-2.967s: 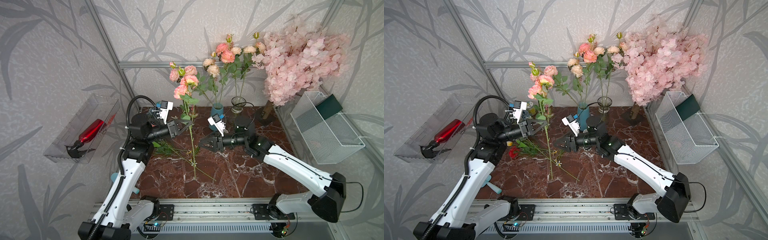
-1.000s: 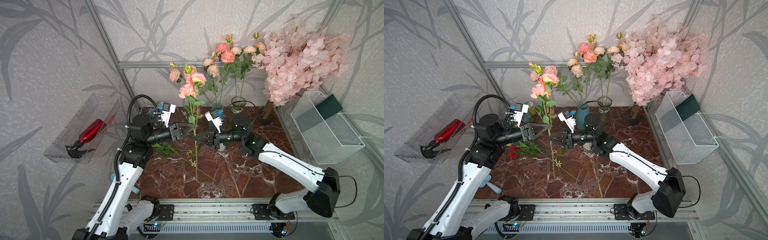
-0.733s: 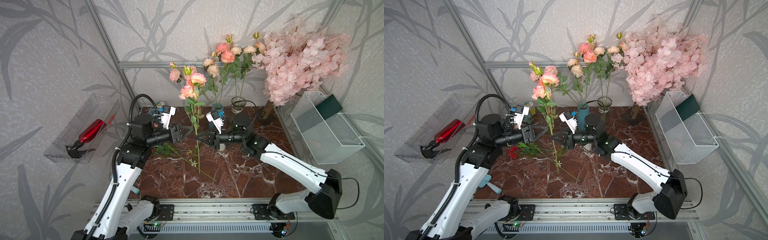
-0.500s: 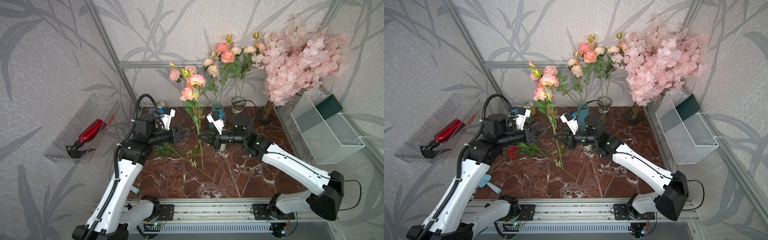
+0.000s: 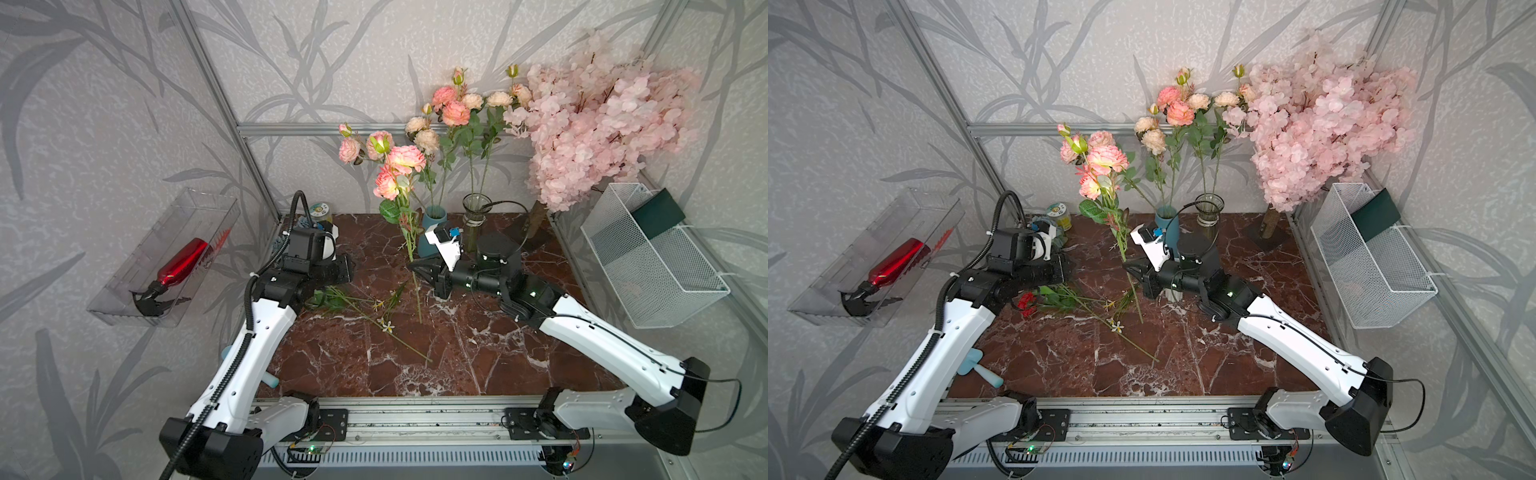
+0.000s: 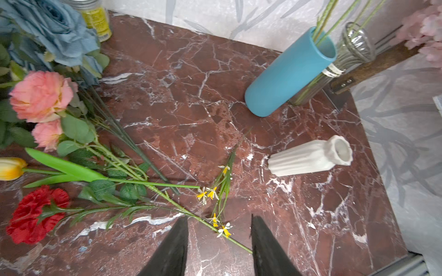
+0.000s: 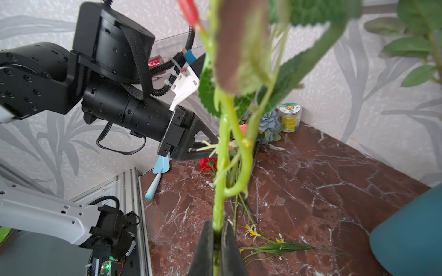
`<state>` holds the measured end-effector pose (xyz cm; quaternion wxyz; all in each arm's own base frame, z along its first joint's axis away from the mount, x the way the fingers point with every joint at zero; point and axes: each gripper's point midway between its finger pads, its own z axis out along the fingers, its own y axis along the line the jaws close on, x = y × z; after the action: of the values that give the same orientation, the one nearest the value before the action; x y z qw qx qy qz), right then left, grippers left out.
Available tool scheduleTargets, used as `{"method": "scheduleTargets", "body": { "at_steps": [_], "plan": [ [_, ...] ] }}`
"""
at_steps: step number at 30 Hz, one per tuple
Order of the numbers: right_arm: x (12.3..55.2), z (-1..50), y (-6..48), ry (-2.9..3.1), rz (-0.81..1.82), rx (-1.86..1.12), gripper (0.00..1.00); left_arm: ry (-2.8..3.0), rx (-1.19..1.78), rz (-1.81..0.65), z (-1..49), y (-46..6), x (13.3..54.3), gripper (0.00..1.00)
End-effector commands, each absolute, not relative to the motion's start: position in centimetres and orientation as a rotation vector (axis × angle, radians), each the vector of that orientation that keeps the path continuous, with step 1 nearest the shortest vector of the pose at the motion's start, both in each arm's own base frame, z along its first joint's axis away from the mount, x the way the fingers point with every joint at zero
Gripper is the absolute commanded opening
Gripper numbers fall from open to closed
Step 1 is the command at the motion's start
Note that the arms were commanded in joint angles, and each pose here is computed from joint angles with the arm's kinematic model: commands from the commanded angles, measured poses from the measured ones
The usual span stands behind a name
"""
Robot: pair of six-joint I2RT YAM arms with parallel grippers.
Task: Place the pink flowers into the vase
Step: Place the flower in the vase.
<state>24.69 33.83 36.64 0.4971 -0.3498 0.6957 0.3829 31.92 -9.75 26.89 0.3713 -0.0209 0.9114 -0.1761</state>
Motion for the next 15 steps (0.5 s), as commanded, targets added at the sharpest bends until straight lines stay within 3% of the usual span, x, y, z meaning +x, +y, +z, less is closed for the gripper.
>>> {"method": "scheduleTargets", "body": {
  "at_steps": [1, 15],
  "plan": [
    [24.9, 37.1, 32.3, 1.653, 0.783, -0.811, 0.00, 2.327, -0.090, -0.371, 27.0, -8.4, 32.3, 0.44],
    [25.0, 40.9, 29.2, 1.532, 0.504, -0.677, 0.00, 2.315, -0.251, -0.352, 24.9, -5.7, 32.7, 0.45]
  ]
}}
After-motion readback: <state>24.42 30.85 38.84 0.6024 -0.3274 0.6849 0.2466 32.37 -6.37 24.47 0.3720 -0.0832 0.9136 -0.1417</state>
